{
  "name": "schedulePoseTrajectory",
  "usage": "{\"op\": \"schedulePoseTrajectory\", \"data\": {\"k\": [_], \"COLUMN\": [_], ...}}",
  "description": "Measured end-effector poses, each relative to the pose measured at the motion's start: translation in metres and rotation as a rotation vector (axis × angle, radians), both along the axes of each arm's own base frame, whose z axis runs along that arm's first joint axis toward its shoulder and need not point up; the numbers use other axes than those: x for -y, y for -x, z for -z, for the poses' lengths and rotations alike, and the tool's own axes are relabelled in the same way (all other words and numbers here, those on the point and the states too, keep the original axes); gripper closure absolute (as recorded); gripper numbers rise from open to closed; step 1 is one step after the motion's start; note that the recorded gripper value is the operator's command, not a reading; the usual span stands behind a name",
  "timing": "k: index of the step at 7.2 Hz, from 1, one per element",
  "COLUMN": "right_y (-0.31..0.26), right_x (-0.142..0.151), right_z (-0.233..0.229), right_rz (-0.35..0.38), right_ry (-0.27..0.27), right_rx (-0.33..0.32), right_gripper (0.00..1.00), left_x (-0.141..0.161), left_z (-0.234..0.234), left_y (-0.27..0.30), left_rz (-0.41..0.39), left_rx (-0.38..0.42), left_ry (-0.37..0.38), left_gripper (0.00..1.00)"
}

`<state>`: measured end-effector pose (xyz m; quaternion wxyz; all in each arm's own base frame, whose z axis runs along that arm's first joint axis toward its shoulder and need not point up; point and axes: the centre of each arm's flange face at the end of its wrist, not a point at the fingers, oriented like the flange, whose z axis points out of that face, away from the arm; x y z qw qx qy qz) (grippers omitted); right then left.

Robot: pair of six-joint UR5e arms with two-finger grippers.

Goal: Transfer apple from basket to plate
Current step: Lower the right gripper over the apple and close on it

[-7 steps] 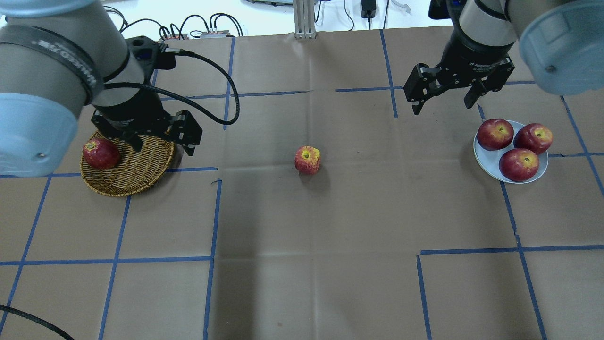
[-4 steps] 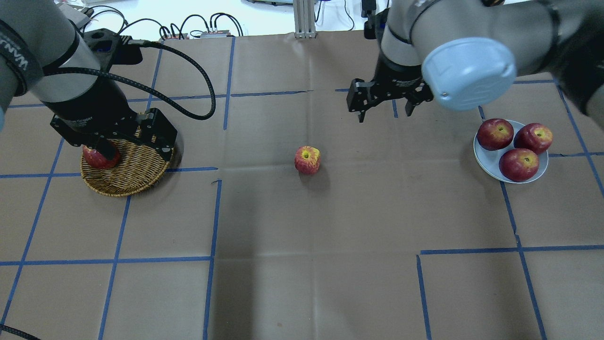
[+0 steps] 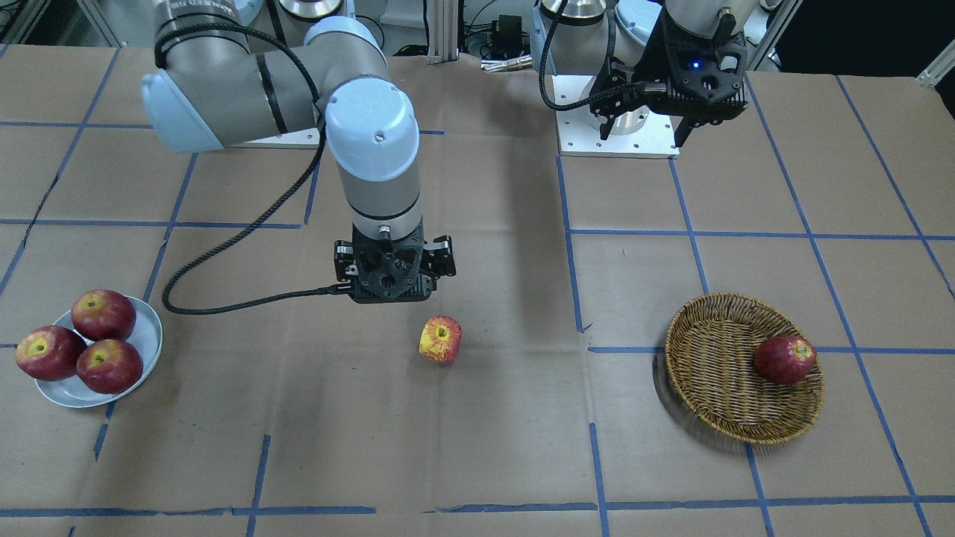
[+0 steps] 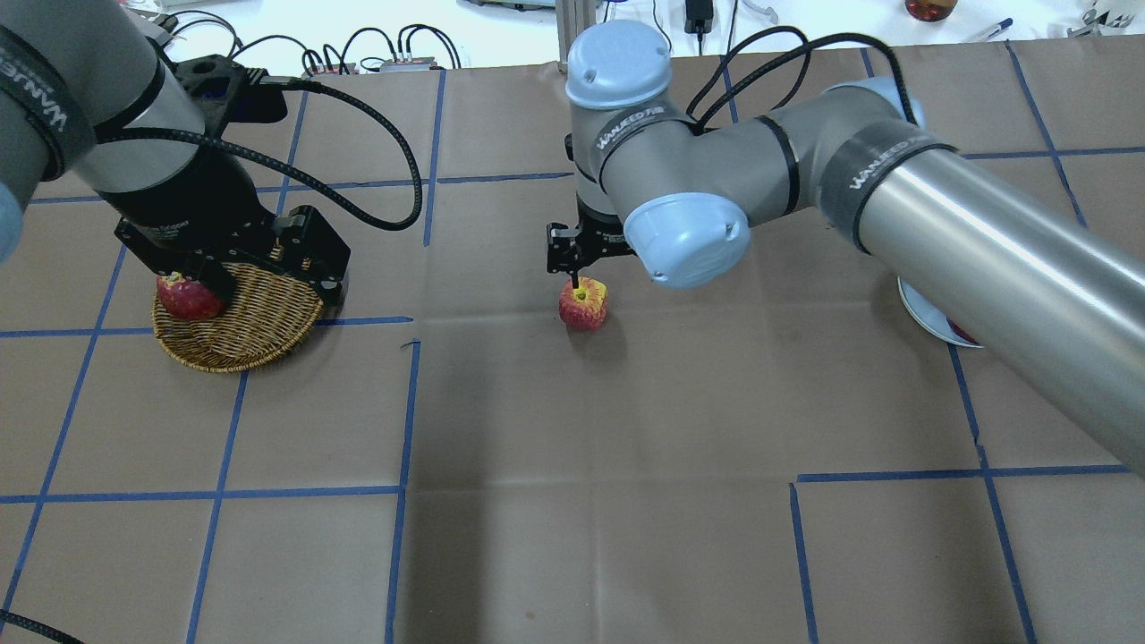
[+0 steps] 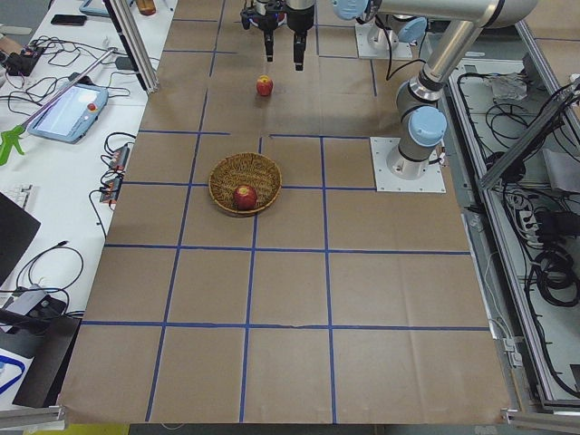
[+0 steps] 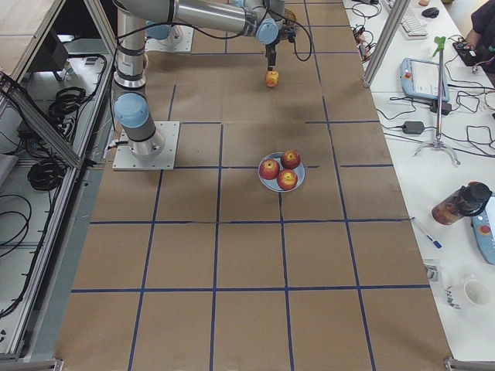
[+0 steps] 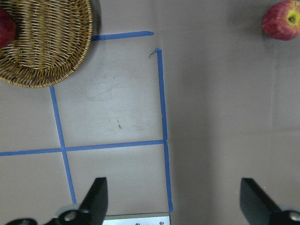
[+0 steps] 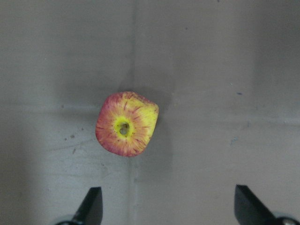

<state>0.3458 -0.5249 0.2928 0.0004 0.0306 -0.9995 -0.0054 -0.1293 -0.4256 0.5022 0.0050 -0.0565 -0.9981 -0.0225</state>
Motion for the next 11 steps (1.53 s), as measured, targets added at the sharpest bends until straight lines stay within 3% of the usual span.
{"op": "schedulePoseTrajectory", "data": {"k": [2,5,8,9,11], "right_y": [-0.007,-0.011,-0.019,-0.021,-0.020], "right_x": [-0.008,-0.006,0.015,0.017,0.019], "right_z": [0.050,0.060,0.082,0.092,0.100], "right_rz": [0.001,0.014,0.023,0.024,0.023], "right_ry": [0.048,0.102,0.089,0.077,0.070], "right_rx": [0.020,0.056,0.053,0.048,0.033], "right_gripper": [0.00,0.00,0.00,0.06,0.54], "left_x": [0.002,0.002,0.006,0.007,0.008], "left_z": [0.000,0.001,0.003,0.002,0.002], "left_y": [0.001,0.001,0.001,0.000,-0.001], "left_rz": [0.027,0.031,0.032,0.031,0.028], "left_rx": [-0.002,-0.001,0.000,0.000,0.001], "left_ry": [0.023,0.032,0.043,0.046,0.047], "left_gripper": [0.01,0.01,0.01,0.01,0.01]}}
